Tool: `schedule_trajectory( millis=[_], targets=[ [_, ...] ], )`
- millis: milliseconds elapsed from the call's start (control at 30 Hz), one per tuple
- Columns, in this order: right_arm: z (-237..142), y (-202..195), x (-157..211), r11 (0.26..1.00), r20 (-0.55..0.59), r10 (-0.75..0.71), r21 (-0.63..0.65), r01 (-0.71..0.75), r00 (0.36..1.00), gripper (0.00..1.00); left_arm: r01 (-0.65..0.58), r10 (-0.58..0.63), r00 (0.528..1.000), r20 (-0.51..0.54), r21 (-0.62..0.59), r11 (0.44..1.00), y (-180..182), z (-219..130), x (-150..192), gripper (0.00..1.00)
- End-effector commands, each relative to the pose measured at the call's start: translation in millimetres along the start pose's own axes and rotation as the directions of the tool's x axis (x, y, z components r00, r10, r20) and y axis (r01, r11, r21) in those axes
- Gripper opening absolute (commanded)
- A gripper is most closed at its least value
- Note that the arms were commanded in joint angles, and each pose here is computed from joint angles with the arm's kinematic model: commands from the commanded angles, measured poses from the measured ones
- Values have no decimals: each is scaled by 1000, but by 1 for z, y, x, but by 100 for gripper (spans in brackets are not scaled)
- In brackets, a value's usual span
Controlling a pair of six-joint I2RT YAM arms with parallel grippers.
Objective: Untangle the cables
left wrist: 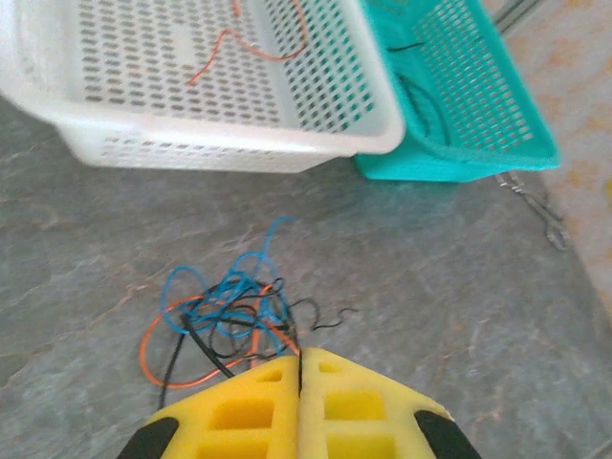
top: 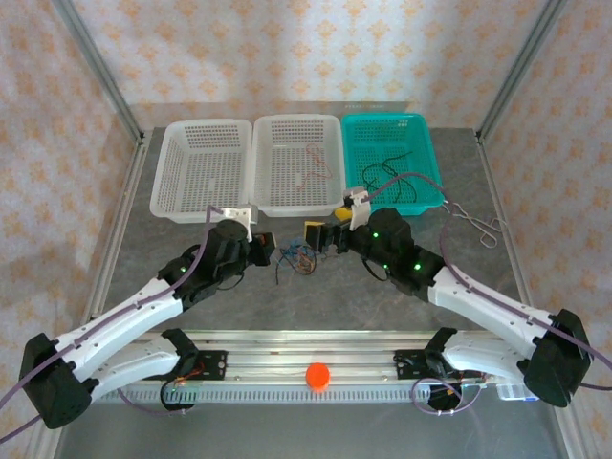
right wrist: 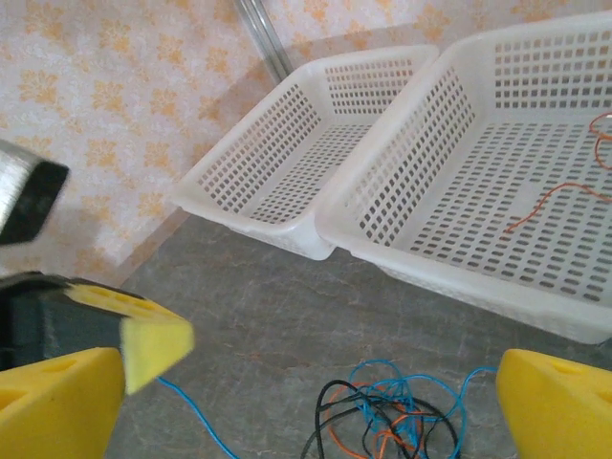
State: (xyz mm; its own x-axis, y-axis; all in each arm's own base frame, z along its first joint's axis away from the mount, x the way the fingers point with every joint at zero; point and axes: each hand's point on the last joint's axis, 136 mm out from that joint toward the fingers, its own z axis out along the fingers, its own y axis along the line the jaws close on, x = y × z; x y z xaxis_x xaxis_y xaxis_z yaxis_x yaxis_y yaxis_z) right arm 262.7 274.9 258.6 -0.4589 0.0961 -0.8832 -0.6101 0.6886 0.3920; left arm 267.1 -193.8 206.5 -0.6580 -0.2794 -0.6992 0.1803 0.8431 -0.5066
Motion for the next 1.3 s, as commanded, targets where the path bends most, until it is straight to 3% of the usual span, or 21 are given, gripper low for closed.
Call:
schedule_trajectory(
  millis=[0, 267, 300, 400, 433, 967, 1167, 1267],
  targets=[
    [-5, 8, -9, 995, 52, -90, -34, 91, 995, 100, -22, 19, 999, 47, 72, 997, -26, -15, -25, 0],
    [1, 45, 21, 940, -23, -195, -290, 180, 981, 96, -7, -4, 996, 95, 114, 993, -50, -28, -57, 0],
    [2, 50, 24, 929, -24, -196, -325, 178, 980, 93, -4, -9, 995, 102, 122, 993, -53, -30, -60, 0],
    [10, 59, 33, 908, -35, -164, -396, 137, 986, 71, -1, -16, 993, 118, 143, 990, -63, -34, -71, 0],
    [10, 63, 33, 900, -24, -147, -418, 124, 989, 69, 0, -17, 992, 123, 144, 990, -65, -35, -74, 0],
    [77, 57, 48, 902, -23, -70, -429, 54, 997, 71, -11, -26, 982, 188, 193, 981, -97, -61, -118, 0],
    [88, 51, 53, 909, -23, -37, -417, 24, 999, 54, -23, -27, 974, 227, 213, 977, -109, -80, -138, 0],
    [91, 48, 56, 912, -24, -20, -410, 8, 1000, 50, -26, -29, 972, 232, 232, 972, -118, -90, -147, 0]
  ],
)
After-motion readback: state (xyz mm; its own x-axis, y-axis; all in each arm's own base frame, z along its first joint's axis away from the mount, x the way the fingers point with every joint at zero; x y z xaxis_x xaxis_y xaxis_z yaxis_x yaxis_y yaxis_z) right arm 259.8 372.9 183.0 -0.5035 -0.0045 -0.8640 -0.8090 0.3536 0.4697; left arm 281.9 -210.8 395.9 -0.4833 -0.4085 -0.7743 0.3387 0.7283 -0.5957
